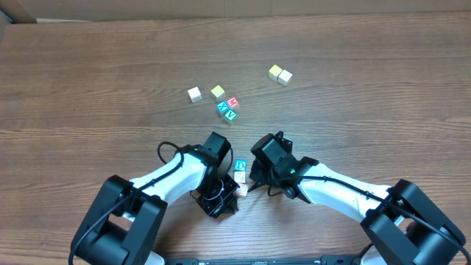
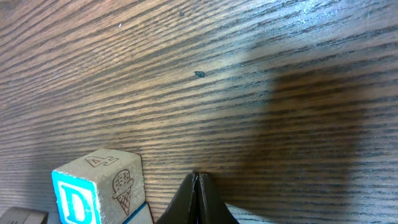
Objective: Flip 3 blocks
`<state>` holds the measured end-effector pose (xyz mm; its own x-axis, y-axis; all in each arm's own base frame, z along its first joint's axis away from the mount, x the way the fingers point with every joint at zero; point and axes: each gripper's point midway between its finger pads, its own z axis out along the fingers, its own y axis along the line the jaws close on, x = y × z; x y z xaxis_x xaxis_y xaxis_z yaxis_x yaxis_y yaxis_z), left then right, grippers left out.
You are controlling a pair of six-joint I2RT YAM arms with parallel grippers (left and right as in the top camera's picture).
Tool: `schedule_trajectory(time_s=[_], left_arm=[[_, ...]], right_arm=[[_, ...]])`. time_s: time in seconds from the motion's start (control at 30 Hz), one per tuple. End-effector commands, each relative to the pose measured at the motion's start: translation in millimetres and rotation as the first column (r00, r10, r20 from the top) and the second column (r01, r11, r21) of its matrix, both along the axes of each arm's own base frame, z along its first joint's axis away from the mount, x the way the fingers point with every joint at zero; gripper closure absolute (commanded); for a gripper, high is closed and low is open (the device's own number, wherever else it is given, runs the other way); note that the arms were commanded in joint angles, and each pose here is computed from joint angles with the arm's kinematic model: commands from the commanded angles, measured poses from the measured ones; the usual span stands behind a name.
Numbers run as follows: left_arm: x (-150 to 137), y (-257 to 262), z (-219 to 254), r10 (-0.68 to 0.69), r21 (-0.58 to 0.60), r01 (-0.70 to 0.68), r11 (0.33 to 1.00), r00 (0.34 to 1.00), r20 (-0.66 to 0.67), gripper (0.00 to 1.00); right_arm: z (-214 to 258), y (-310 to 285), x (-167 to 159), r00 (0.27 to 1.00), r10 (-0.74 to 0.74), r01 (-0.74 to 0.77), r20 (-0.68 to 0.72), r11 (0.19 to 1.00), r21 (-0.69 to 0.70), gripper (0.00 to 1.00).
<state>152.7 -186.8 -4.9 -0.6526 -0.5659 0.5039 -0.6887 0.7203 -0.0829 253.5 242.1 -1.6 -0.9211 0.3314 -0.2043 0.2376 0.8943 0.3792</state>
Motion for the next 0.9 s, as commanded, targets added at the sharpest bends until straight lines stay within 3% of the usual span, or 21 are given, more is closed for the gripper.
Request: schedule_trajectory(time_s=[0.0, 0.3, 0.57, 0.87], left_arm=[[-3, 13, 3, -0.045, 0.051, 0.043, 0.998, 0.998, 0.053, 0.96], [9, 30, 19, -0.060, 0.133, 0.035, 0.990, 0.981, 0.183, 0.96], [15, 40, 16, -0.060, 0.196, 0.018, 0.980, 0.976, 0.211, 0.96], [17, 39, 16, -0.059, 0.192, 0.017, 0.981, 0.974, 0.217, 0.96]], right_arm=[[-1, -10, 2, 1.000, -0.027, 0.027, 0.009, 0.999, -0.026, 0.96], [-1, -7, -1, 1.000, -0.016, 0.016, -0.008, 1.000, -0.011, 0.96], [-11, -15, -29, 0.985, -0.073, 0.070, -0.159, 0.997, -0.025, 0.96], [-9, 15, -60, 0.978, 0.092, -0.089, -0.186, 0.996, 0.024, 0.96]])
